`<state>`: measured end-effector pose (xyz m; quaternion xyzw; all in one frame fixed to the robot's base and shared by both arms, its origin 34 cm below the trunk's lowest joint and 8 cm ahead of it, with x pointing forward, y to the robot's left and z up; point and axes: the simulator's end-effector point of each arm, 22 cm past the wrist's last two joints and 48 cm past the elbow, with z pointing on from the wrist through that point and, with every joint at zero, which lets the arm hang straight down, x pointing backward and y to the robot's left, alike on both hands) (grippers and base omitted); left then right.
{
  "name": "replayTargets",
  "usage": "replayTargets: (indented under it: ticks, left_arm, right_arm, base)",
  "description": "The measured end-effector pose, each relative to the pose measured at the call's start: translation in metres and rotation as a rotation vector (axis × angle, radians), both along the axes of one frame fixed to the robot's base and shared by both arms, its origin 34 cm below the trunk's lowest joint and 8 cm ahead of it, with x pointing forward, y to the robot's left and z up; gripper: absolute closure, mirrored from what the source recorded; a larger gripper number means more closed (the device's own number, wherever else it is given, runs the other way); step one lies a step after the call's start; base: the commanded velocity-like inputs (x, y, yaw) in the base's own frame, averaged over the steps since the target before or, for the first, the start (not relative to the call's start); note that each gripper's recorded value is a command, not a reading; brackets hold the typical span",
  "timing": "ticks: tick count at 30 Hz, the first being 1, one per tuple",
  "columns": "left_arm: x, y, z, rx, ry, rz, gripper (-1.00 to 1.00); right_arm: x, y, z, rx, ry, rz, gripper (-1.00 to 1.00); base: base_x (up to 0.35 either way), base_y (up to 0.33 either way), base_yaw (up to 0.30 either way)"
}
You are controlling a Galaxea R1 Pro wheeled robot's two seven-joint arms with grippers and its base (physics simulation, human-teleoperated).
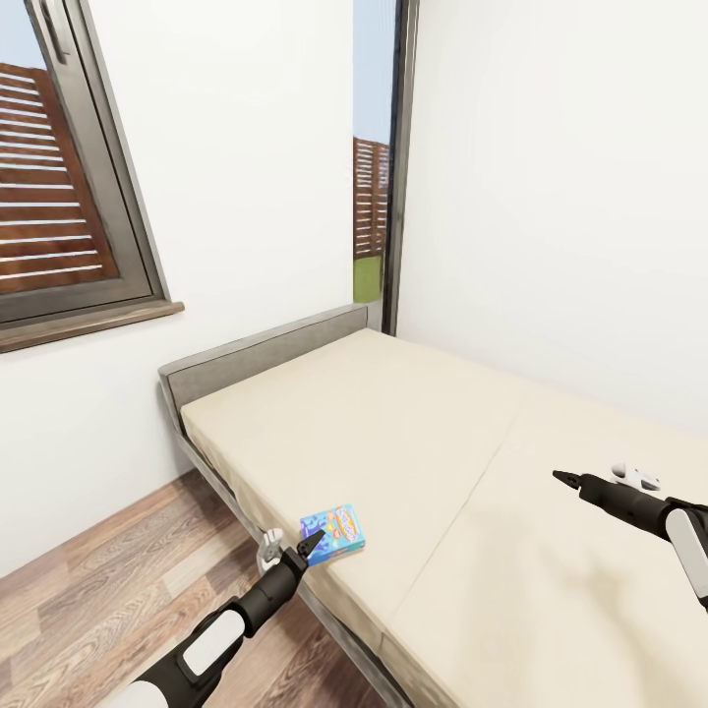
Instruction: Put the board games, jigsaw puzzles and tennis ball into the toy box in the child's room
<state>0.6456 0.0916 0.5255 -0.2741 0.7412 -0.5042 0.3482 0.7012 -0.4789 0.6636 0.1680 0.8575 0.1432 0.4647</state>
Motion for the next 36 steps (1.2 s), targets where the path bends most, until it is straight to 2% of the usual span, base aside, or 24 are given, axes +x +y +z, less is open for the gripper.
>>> replayTargets:
  ticks: [36]
  left_arm:
    - [-0.0002,0.0014,-0.0012,0.003,0.002,0.002,-1.0]
  right_arm:
    - [0.0001,0.0002,0.0001,0.0,0.0,0.0,-1.0]
  base:
    - [0.0,0.0,-0.04]
